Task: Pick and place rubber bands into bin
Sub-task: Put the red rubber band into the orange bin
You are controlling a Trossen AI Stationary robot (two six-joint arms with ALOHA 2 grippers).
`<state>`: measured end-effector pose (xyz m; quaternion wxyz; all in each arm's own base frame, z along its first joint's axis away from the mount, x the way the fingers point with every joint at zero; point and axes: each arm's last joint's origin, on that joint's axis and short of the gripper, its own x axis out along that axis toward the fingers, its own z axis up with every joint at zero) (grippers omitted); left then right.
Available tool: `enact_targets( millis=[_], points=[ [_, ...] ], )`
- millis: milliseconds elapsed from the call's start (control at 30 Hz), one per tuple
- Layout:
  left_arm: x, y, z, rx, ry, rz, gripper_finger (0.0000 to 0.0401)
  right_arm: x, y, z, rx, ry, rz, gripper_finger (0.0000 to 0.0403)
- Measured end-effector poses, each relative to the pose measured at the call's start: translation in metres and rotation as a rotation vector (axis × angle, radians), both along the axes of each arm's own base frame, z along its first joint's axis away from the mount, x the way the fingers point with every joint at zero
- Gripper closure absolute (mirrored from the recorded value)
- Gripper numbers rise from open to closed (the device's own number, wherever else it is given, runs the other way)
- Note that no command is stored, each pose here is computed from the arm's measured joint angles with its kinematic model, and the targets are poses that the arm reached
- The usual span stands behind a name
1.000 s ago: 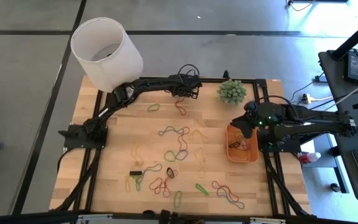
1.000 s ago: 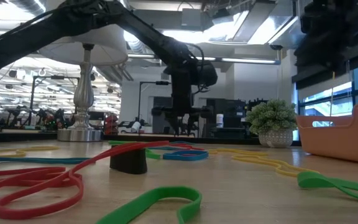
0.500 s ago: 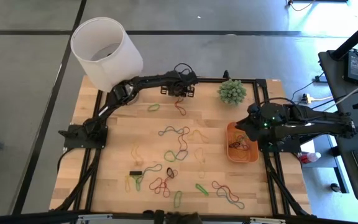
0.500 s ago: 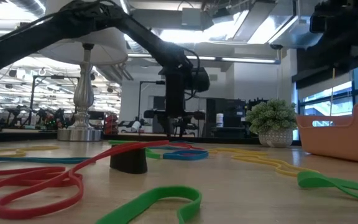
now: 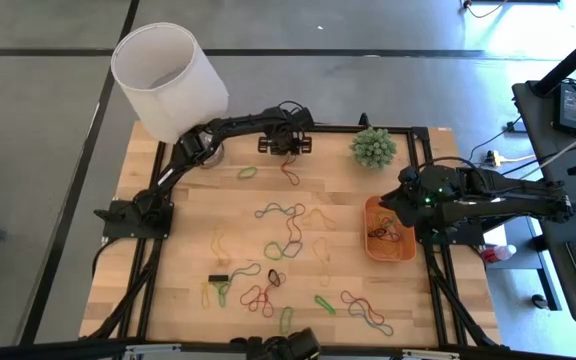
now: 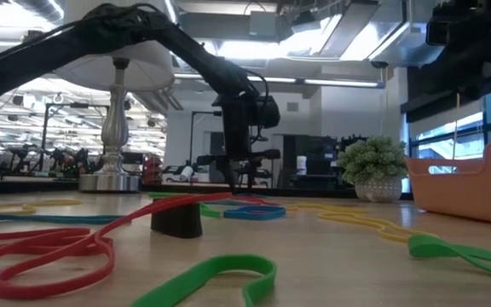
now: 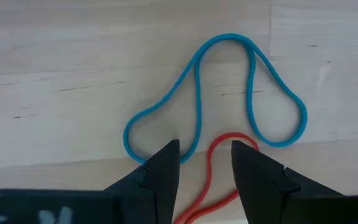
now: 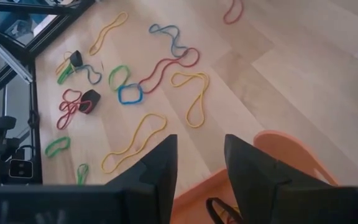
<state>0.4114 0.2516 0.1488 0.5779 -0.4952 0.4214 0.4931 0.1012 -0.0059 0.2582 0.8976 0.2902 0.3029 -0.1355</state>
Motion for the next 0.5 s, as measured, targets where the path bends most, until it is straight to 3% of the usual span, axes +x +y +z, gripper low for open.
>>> enact_targets(
  millis=[233, 500],
  points=[
    [0.000, -0.006, 0.000, -0.040, 0.013, -0.037, 0.0309, 0.000, 0.000, 0.000, -0.001, -0.002, 0.000, 0.0267],
    [0.009, -0.023, 0.000, -0.002, 0.048, -0.076, 0.0389, 0.000, 0.000, 0.000, -0.017, -0.002, 0.013, 0.0267]
  ],
)
